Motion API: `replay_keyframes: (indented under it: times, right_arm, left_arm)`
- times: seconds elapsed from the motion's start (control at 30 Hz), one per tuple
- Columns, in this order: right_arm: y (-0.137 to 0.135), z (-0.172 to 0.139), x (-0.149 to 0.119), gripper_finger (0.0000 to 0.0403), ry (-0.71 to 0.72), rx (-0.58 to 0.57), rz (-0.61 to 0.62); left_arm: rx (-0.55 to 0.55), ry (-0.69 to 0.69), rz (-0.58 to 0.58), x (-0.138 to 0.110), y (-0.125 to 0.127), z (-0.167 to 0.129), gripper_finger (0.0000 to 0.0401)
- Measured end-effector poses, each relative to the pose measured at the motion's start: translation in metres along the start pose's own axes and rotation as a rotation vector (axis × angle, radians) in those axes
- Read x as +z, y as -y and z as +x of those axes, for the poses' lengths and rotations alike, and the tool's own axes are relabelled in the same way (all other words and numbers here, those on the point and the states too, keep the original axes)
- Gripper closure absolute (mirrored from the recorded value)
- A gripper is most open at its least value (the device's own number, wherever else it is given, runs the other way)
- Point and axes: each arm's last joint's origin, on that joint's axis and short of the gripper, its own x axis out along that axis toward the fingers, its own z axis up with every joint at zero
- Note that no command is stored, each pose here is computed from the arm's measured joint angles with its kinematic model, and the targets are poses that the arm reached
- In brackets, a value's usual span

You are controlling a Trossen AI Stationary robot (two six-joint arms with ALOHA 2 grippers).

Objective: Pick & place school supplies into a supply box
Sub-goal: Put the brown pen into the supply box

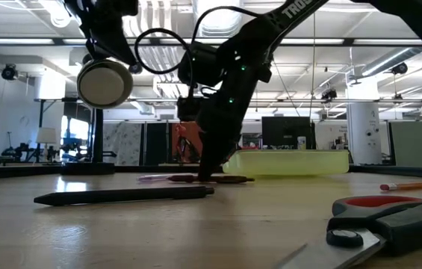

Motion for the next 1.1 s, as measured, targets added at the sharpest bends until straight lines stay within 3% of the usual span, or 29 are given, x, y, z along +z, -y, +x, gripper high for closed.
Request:
replay_keyframes:
  times: [0.37,0.63,1.1]
  right_arm:
    - [0.001,-0.001,-0.001,0.0379,-0.012,-0.006,-0.008]
    - [-0.006,-0.024,0.005,0.0383,0.024,0.034,-0.014]
    - [-0.014,-0.132,0.013,0.0384,0.205,0.06,-0.019]
  left_arm:
    - [0.022,-0.023,0.03,-0.003,-0.001,0.0,0.0401]
    - [0.029,-0.021,0.052,-0.003,-0.001,0.0,0.0401]
    - [0.046,-0.017,0.081,-0.002,-0.002,0.0,0.0401]
